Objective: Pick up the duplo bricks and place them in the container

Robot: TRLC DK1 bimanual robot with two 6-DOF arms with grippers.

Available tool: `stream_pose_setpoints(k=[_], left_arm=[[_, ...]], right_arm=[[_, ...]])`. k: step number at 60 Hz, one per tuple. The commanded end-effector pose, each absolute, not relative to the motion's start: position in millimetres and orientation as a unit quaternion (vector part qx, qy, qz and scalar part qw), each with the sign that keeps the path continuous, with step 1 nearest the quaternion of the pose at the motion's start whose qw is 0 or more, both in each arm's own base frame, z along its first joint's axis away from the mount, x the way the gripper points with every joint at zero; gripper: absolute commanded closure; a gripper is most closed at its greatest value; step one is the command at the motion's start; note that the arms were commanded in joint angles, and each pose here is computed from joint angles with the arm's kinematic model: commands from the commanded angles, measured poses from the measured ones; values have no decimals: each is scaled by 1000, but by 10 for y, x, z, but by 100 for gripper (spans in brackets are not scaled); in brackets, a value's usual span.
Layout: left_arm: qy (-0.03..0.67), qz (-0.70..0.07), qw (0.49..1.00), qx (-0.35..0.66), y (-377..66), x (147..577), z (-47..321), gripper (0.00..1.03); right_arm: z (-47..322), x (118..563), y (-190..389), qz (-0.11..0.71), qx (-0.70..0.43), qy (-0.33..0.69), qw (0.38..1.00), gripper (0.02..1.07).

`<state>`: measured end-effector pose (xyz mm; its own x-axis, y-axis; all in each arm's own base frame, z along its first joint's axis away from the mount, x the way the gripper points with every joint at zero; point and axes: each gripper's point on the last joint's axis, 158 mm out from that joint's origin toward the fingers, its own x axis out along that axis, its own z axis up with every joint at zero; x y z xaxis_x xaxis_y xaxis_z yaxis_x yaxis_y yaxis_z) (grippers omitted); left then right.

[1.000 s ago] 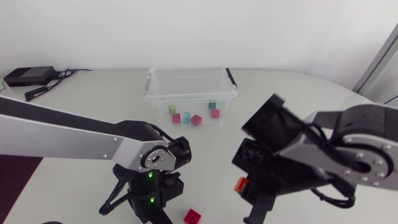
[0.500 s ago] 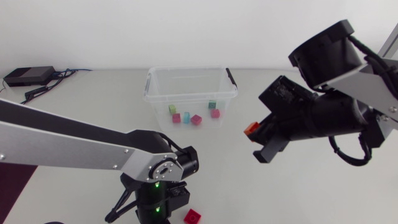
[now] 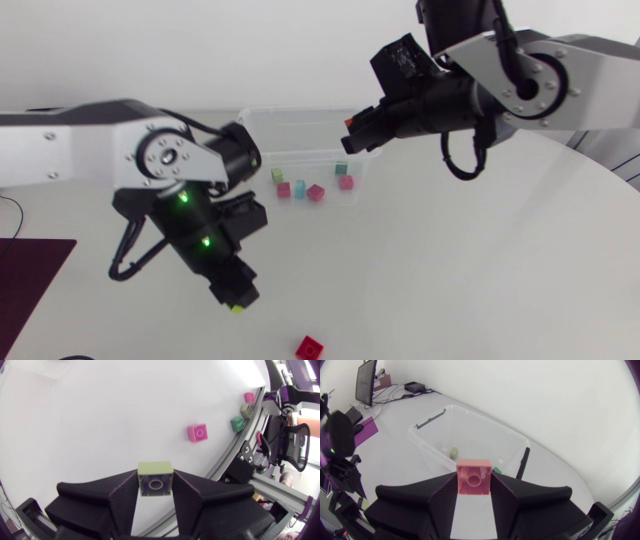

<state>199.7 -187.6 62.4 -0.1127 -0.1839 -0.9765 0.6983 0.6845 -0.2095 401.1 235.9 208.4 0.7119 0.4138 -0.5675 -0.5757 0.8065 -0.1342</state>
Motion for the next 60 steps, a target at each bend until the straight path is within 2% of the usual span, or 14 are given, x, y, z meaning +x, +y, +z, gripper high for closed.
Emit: stream_pose_setpoints(k=[1,11,13,19,22,25,26,31,37,45,60], left_arm=[[619,-350,677,189,-1894,2257,925,100],[538,-342,753,164,-1974,2835,1337,100],[516,-339,771,157,-1995,2978,1437,100],[467,-332,807,143,-2044,3271,1618,100],[434,-329,828,133,-2095,3490,1739,100],[418,-326,839,125,-2114,3615,1779,100],[413,-325,842,124,-2130,3682,1780,100],[397,-319,852,119,-2140,3893,1770,100],[397,-319,853,114,-2187,4099,1690,100],[362,-313,872,105,-2247,4467,1665,99],[308,-305,896,96,-2331,4962,1643,95]], right_arm=[[1971,4231,2447,265,-136,275,914,88],[1725,4666,2502,248,-124,282,919,87],[1658,4751,2497,243,-123,287,918,83],[1562,4951,2465,232,-120,286,922,81],[1491,5055,2430,223,-121,291,923,62],[1474,5092,2409,219,-121,293,923,48],[1479,5106,2400,216,-121,294,923,39],[1484,5122,2363,209,-123,294,924,17],[1560,5078,2304,207,-122,290,926,14],[1714,4910,2135,201,-123,282,930,12],[1898,4283,1881,213,-134,274,928,12]])
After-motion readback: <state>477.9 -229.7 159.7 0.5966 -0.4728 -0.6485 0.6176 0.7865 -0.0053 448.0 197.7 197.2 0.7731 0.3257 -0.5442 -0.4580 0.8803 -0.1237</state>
